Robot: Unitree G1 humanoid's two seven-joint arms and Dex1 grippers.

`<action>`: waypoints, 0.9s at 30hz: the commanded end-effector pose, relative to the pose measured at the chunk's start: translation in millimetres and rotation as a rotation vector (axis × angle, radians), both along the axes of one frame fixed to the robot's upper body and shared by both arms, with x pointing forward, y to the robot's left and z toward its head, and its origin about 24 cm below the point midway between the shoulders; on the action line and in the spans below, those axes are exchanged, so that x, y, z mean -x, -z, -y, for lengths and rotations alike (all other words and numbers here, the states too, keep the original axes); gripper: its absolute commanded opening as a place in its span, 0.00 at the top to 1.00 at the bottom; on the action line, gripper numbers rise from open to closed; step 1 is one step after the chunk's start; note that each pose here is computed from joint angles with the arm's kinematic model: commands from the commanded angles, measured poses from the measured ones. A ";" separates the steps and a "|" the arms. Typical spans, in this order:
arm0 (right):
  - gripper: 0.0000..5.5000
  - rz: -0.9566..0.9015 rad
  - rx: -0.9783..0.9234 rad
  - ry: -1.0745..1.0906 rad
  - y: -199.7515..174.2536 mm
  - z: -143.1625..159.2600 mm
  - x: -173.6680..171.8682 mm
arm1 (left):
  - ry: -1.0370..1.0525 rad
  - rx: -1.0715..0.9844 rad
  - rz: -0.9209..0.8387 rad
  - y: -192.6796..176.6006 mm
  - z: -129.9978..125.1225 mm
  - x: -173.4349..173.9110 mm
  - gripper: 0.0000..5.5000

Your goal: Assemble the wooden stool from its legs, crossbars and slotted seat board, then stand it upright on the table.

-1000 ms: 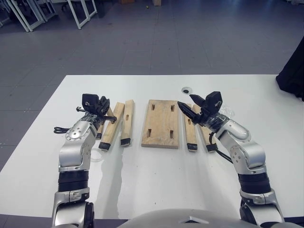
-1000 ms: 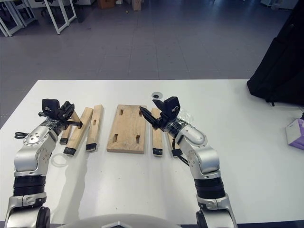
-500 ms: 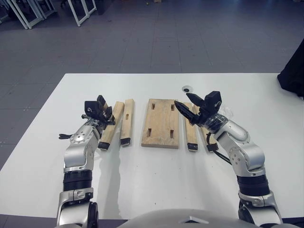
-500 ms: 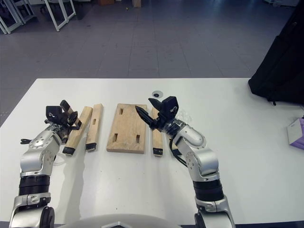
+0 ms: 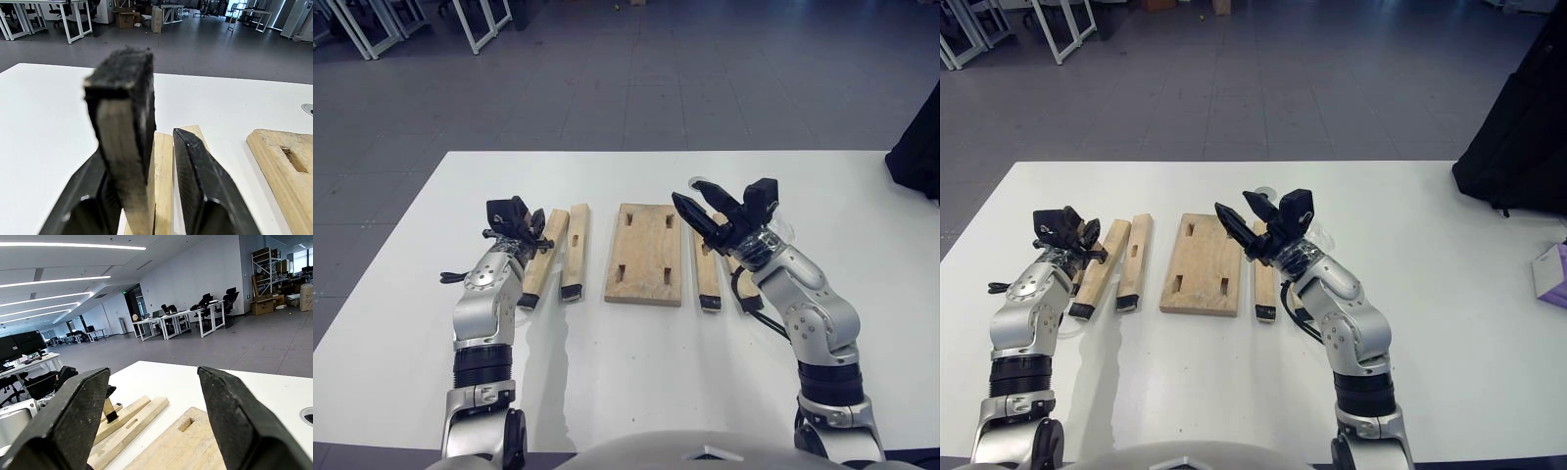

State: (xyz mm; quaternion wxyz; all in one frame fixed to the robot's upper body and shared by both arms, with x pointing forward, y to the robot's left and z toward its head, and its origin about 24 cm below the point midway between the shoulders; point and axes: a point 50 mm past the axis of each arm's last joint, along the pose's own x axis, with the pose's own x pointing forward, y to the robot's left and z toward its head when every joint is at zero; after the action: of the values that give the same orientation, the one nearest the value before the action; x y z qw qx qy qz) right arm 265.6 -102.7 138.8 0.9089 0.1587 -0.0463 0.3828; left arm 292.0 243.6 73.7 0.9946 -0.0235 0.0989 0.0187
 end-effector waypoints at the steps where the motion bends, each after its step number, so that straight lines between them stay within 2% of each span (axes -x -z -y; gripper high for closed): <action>1: 0.41 -0.003 -0.015 -0.011 -3.9 -0.4 -2.0 | -0.027 0.026 0.012 -2.7 -6.5 0.6 0.72; 11: 0.41 0.015 -0.078 0.009 -18.9 -1.0 -10.4 | -0.043 0.072 0.216 -36.0 -6.3 -1.4 0.72; 27: 0.41 0.037 -0.095 0.024 -24.8 -6.6 -15.9 | -0.083 -0.020 0.371 -81.9 -20.4 -12.0 0.72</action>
State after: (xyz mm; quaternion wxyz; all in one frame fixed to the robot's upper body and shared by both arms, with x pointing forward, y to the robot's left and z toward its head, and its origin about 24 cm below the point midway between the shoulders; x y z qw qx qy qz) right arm 278.1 -97.6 158.3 0.9015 0.2003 -0.0735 0.3764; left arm 298.2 259.8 137.8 0.9965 -0.0293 -0.0592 0.0503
